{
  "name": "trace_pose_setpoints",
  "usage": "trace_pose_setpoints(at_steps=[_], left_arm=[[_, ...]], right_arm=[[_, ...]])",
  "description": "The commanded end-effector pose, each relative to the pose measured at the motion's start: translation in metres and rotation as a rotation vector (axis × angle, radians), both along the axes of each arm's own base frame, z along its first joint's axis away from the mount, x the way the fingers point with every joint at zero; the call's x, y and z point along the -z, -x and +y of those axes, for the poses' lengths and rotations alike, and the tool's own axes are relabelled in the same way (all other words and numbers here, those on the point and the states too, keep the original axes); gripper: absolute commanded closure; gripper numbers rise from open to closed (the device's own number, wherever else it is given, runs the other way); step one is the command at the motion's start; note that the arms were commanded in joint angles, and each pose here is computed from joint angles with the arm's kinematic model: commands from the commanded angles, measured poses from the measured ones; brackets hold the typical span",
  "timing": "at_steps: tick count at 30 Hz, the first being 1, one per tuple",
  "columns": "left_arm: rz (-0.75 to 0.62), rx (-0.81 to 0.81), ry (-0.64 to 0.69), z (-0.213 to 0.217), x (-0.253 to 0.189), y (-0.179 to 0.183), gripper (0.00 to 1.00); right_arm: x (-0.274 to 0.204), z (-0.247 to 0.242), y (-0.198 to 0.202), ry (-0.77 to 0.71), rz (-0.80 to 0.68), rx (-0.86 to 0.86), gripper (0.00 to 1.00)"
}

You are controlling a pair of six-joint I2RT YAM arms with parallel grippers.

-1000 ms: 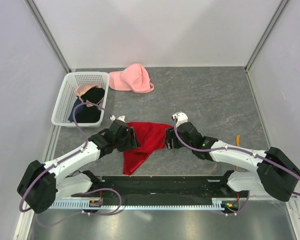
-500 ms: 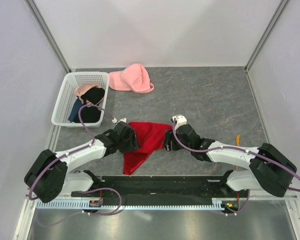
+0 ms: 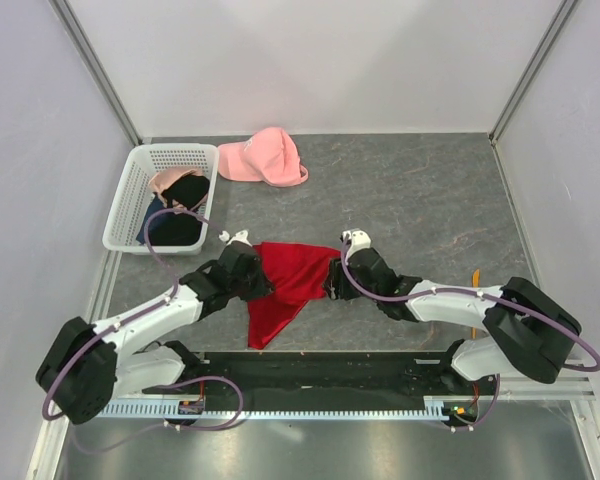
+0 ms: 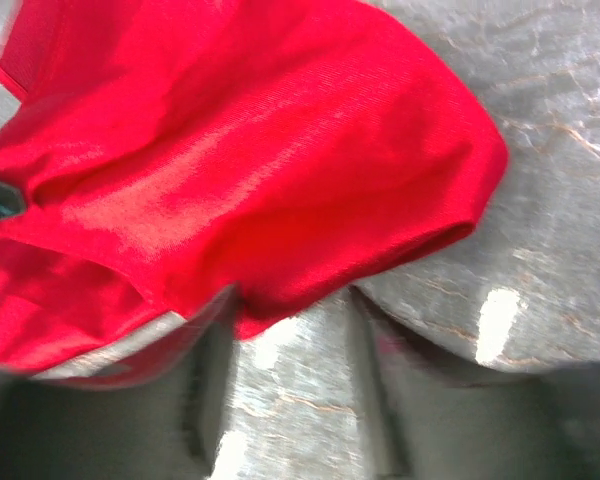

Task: Fold the napkin into a case and place the utensils inside
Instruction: Pick up the crumpled napkin from the center of the board, then flatten out the crumpled napkin at the center of the board.

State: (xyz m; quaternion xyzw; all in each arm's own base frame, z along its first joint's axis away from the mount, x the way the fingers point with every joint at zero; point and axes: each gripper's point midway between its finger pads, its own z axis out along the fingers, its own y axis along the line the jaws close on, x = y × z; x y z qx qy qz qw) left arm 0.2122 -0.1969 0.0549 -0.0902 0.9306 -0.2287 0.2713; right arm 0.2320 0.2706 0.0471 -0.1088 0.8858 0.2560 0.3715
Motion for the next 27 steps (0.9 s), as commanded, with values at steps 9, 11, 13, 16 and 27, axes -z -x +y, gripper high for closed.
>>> trace_pose_setpoints(at_steps=[9, 11, 13, 16, 27], left_arm=[[-0.54, 0.211, 0.247, -0.035, -0.236, -0.025, 0.98], [-0.689, 0.185, 0.271, -0.023, -0.302, -0.024, 0.98], [-0.782, 0.177, 0.293, -0.016, -0.343, -0.02, 0.98], [-0.98, 0.221, 0.392, -0.007, -0.436, 0.005, 0.98], [-1.106, 0.537, 0.689, -0.009, -0.51, 0.102, 0.98]], right_arm=[[-0.152, 0.041, -0.025, -0.088, -0.23, -0.162, 1.0], [-0.203, 0.043, -0.024, -0.123, -0.318, -0.196, 1.0], [-0.232, 0.033, -0.018, -0.11, -0.355, -0.209, 1.0], [-0.296, 0.02, -0.009, -0.162, -0.437, -0.205, 1.0], [-0.395, -0.008, 0.07, -0.417, -0.502, -0.375, 1.0]])
